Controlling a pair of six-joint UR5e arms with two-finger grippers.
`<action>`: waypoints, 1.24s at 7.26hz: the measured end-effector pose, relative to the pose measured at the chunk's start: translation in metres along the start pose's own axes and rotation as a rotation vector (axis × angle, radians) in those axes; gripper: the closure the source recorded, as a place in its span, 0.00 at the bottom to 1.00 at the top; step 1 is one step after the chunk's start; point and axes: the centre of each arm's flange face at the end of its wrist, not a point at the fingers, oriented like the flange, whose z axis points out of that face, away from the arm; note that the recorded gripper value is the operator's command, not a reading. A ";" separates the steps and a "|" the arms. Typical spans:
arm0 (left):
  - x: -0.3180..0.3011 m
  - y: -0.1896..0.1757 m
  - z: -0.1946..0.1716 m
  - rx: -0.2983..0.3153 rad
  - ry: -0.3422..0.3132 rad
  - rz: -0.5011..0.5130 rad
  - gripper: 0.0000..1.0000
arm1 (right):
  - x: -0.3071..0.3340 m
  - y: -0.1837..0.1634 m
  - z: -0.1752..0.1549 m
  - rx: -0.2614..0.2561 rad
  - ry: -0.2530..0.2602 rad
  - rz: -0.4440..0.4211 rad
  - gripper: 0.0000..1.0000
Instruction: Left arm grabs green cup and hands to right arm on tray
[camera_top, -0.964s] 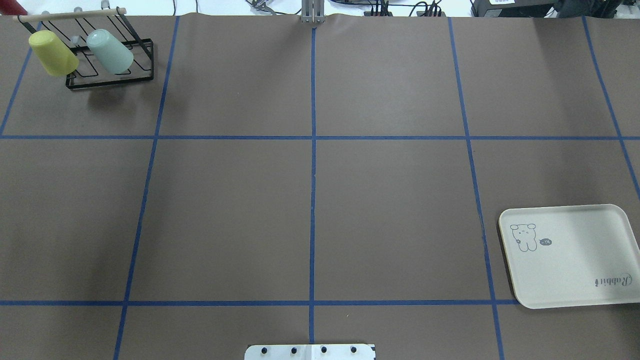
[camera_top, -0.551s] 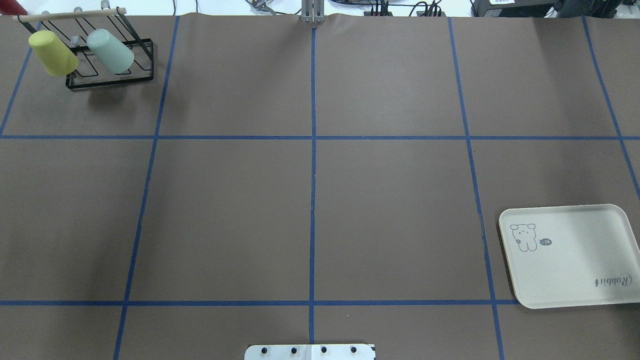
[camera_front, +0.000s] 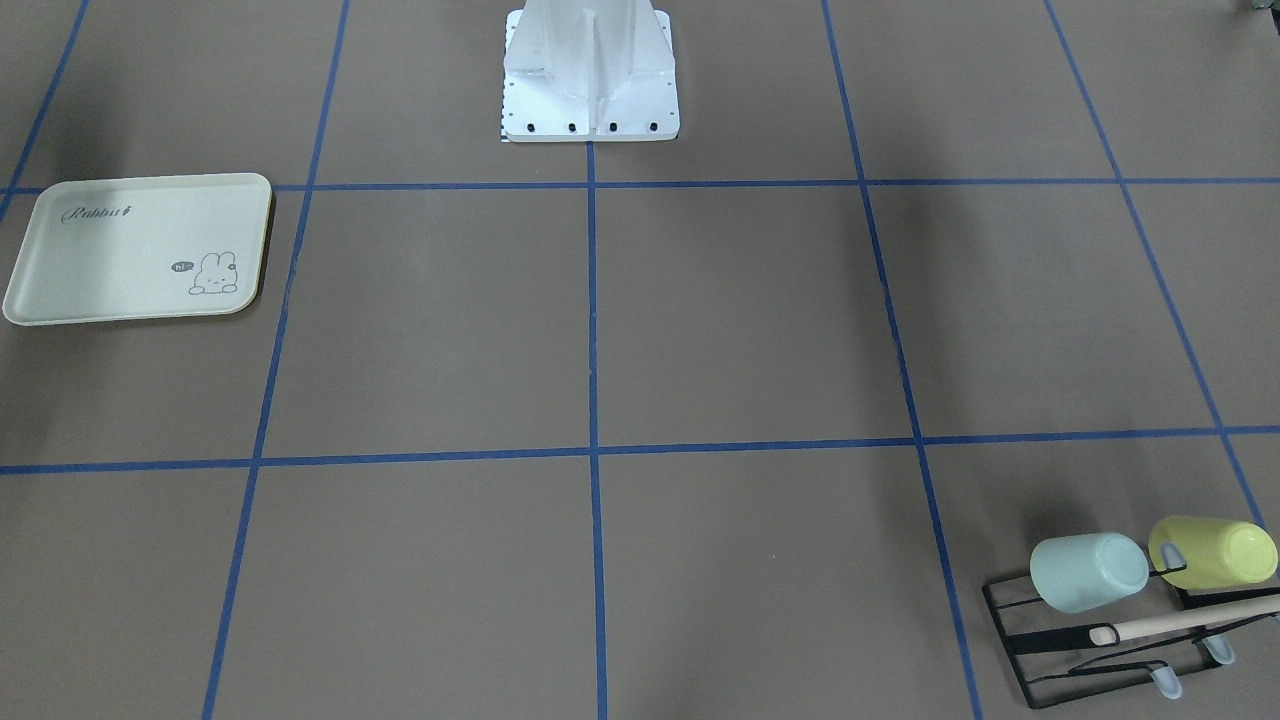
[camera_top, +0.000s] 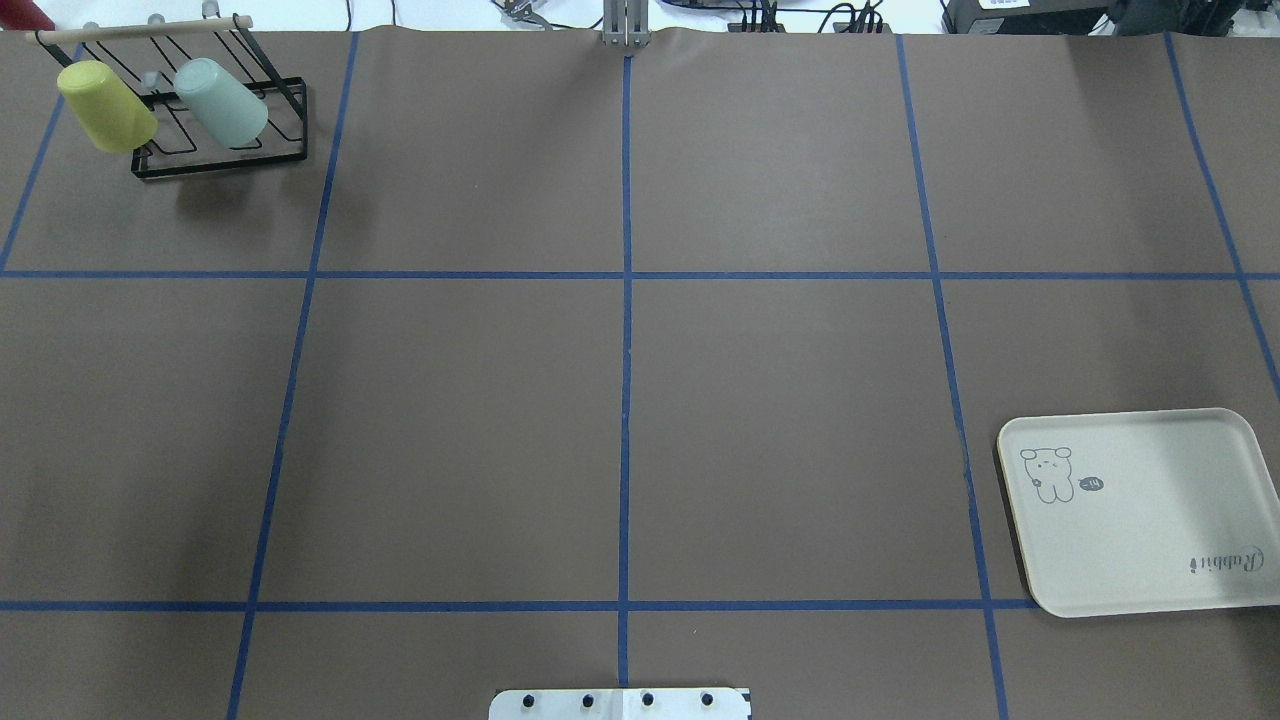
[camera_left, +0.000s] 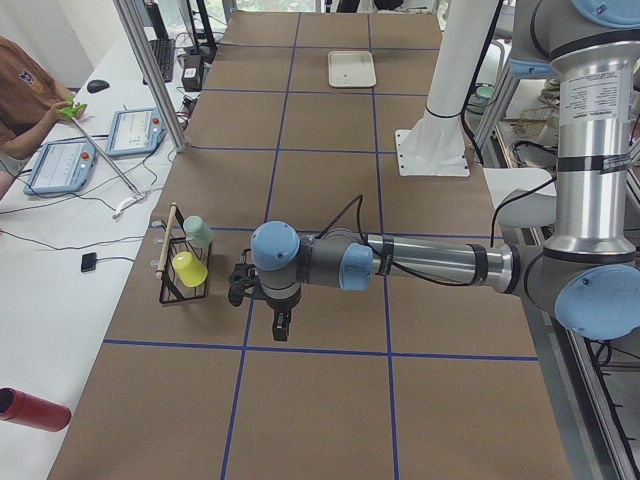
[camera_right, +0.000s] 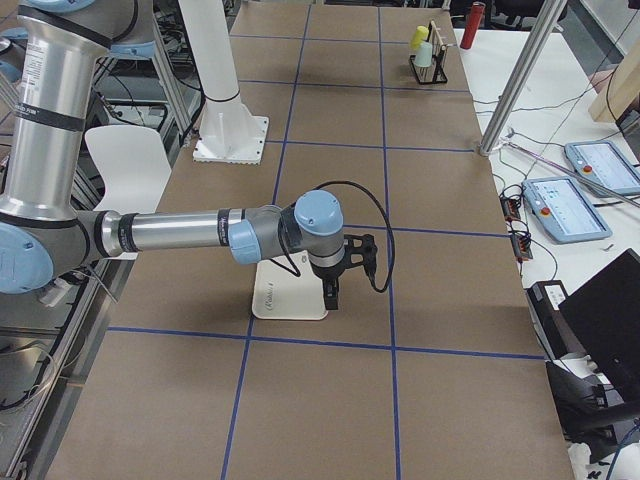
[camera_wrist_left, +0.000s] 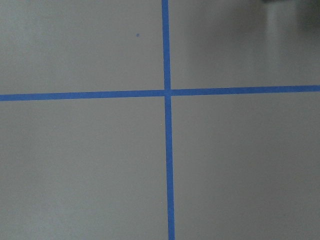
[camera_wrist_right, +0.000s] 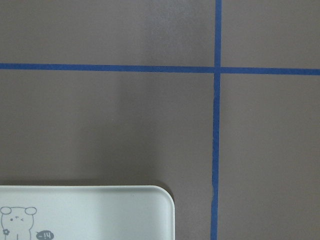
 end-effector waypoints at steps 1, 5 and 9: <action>0.022 -0.012 -0.008 0.029 0.010 0.000 0.00 | -0.001 0.003 0.002 -0.002 -0.027 -0.004 0.00; 0.201 -0.115 0.013 0.063 -0.012 -0.021 0.00 | -0.001 0.005 0.003 0.002 -0.050 -0.016 0.00; 0.309 -0.222 0.073 0.005 -0.055 -0.021 0.02 | -0.006 0.004 0.007 -0.008 -0.055 -0.023 0.00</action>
